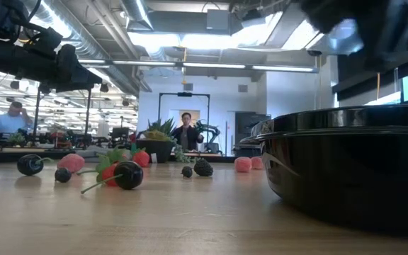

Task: Pick and placing Produce into tupperware
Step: Put the black blackberry into the black bin, then put the red strawberry into the black bin

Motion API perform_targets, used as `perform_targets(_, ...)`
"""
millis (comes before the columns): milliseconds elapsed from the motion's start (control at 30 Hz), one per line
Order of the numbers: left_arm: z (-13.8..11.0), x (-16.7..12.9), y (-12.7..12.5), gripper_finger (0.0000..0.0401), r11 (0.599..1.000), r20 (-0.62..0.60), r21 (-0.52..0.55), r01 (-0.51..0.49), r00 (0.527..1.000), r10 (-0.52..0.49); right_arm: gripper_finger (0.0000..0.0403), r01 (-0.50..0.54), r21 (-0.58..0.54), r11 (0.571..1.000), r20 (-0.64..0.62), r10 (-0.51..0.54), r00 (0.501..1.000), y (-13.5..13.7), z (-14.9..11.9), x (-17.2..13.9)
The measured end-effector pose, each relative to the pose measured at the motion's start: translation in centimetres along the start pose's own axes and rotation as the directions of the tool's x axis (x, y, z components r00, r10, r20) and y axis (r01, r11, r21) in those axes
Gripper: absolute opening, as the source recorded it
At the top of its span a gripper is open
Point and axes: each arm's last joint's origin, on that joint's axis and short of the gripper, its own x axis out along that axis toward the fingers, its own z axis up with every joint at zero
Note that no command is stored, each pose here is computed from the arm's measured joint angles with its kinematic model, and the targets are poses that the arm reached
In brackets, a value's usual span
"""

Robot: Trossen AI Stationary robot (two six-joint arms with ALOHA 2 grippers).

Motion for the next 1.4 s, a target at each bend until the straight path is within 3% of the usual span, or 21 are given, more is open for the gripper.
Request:
perform_targets(200,0.0,0.0,0.0,0.0220,1.000,0.000,0.000,0.000,1.000,0.000,0.0096,0.027,0.046,0.999,-0.026,-0.026,0.999,-1.0,-4.4,2.6)
perform_targets(433,0.0,0.0,0.0,0.0220,1.000,0.000,0.000,0.000,1.000,0.000,0.0098,0.003,0.051,0.999,-0.040,-0.001,0.999,-2.1,-6.2,5.1)
perform_targets(1100,0.0,0.0,0.0,0.0220,1.000,0.000,0.000,0.000,1.000,0.000,0.0154,-0.049,0.016,0.999,-0.083,0.050,0.995,-2.5,-6.4,6.5)
perform_targets(1400,0.0,0.0,0.0,0.0220,1.000,0.000,0.000,0.000,1.000,0.000,0.0236,-0.219,0.068,0.973,-0.029,0.221,0.975,-3.0,-3.2,1.9)
